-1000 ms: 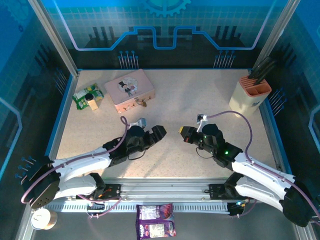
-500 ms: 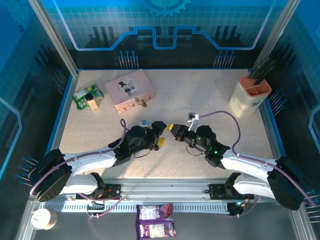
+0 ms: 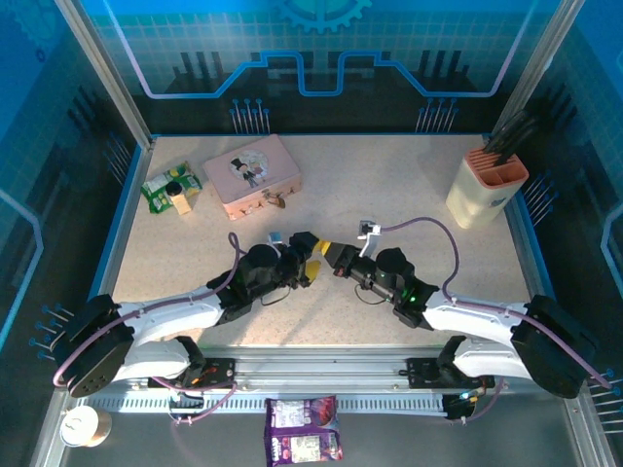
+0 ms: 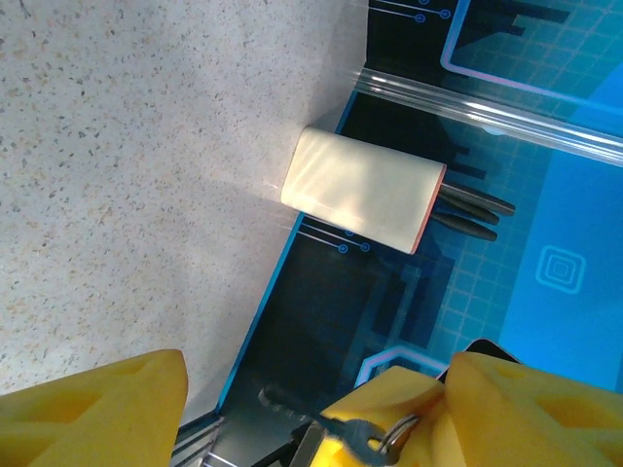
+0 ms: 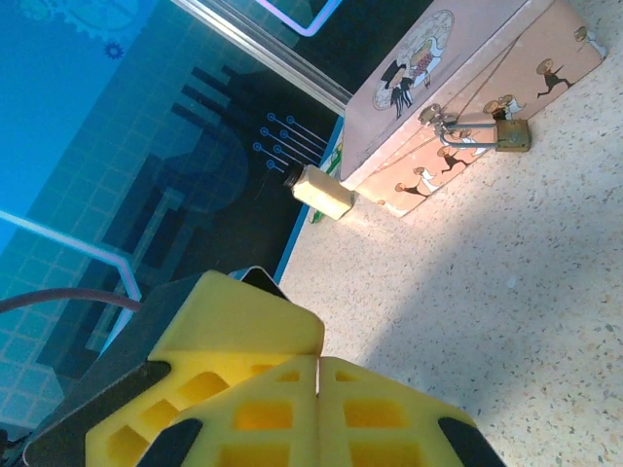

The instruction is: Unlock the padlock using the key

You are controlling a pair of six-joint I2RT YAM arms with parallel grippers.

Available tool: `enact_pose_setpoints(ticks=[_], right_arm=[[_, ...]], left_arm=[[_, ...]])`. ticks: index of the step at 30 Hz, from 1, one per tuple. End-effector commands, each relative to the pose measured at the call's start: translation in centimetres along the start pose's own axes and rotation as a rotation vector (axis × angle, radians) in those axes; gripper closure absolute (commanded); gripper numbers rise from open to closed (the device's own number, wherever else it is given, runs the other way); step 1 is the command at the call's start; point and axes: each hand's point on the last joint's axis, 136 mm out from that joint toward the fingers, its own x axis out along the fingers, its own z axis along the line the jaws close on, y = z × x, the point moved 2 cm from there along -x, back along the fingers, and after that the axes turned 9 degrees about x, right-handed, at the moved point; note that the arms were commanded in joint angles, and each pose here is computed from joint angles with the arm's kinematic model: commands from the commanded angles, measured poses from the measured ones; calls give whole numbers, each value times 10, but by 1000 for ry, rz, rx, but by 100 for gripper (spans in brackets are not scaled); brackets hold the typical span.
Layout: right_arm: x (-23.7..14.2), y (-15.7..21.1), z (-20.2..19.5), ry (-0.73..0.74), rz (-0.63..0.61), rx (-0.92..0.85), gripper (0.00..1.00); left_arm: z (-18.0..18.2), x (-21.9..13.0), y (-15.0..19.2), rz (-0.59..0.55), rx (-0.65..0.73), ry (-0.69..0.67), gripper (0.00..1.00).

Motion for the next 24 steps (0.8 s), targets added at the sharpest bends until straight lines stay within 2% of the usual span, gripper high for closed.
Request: enact_pose_setpoints(ticks=[1, 14, 24], right_arm=[[4, 14, 28, -98, 57, -24, 100], [-6, 15, 16, -48, 42, -40, 100], [-14, 10, 11, -16, 14, -46, 100]], left_arm=[[-20, 2, 5, 27, -3, 85, 28], [-14, -5, -1, -6, 2, 67, 32], [-18, -3, -4, -13, 23, 55, 44]])
